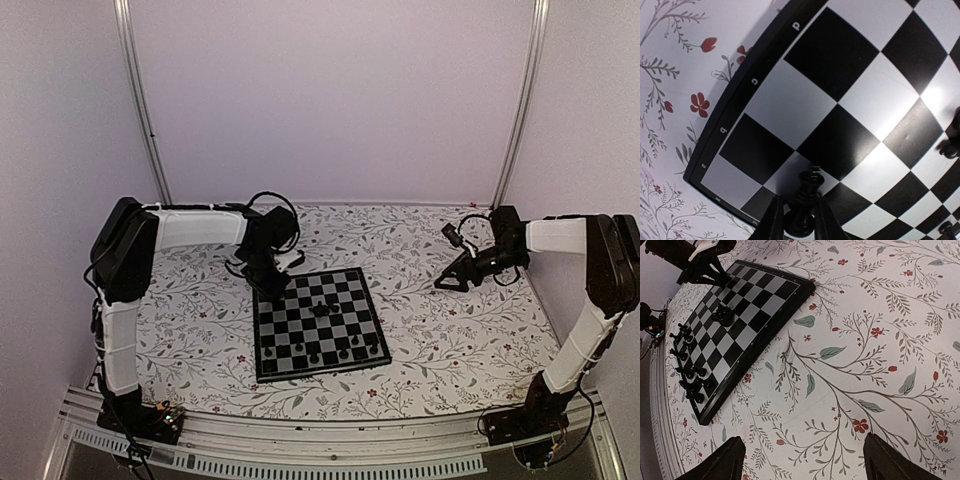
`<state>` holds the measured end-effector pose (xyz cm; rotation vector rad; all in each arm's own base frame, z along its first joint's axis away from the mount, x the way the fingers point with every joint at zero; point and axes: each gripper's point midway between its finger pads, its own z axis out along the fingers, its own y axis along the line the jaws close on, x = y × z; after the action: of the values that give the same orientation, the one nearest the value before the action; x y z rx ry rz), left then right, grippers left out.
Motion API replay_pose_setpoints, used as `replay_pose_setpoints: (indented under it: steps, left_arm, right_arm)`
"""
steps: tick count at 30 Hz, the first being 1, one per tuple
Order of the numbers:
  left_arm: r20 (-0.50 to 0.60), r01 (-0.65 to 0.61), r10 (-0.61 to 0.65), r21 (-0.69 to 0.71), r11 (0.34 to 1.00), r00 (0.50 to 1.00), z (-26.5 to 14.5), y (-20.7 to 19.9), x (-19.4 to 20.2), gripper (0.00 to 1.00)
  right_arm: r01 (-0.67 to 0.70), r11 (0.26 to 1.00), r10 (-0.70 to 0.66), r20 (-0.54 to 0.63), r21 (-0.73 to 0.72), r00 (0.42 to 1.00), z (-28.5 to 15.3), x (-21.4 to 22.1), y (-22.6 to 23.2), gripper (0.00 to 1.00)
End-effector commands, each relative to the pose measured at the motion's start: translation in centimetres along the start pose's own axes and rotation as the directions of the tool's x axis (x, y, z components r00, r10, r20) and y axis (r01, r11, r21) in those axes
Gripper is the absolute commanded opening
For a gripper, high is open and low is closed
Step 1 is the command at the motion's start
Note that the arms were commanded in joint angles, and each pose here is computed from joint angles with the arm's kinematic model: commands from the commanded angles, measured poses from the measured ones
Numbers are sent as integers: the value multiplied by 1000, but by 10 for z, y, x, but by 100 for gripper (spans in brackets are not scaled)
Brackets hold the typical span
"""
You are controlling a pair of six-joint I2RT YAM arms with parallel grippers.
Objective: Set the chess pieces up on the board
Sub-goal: Pick up the chess piece from the chessboard, then place the chess piece on the chessboard.
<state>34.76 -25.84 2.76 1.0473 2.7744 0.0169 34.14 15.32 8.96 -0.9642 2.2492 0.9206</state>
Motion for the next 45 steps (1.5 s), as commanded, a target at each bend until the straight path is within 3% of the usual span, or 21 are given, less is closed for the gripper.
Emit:
replay_pose_setpoints:
  steps: [1, 4, 6, 9, 15, 18, 25, 33, 45]
  left_arm:
    - [73, 22, -24, 26, 999, 997, -34, -1, -9, 10]
    - [194, 1, -10, 48, 999, 981, -74, -12, -29, 10]
    - [271, -28, 5, 80, 996, 963, -97, -25, -40, 10]
    - [374, -93, 44, 114, 989, 927, -128, -53, -53, 10]
    - [486, -181, 85, 154, 971, 870, -157, -106, -64, 10]
    - [549, -216, 70, 206, 955, 833, -168, -130, -69, 10]
    - [597, -256, -11, 361, 897, 802, -183, -157, -68, 11]
    - [622, -292, -59, 447, 846, 781, -191, -175, -74, 12]
    - [632, -303, -79, 473, 827, 771, -191, -183, -82, 12]
  right_arm:
    - [45, 999, -47, 79, 31, 996, -16, -42, 3, 97]
    - [81, 983, -111, 184, 166, 977, -43, -80, 1, 99]
    - [133, 975, -176, 256, 178, 951, -63, -106, 17, 99]
    - [177, 981, -192, 286, 77, 939, -70, -132, 46, 99]
    - [225, 954, -184, 209, -195, 960, -35, -152, 109, 71]
    - [227, 937, -182, 184, -264, 966, -14, -151, 134, 68]
    - [241, 906, -217, 107, -348, 970, 23, -136, 184, 72]
    - [185, 901, -174, 63, -392, 983, 48, -137, 188, 71]
    - [150, 848, -146, 48, -509, 988, 54, -131, 213, 65]
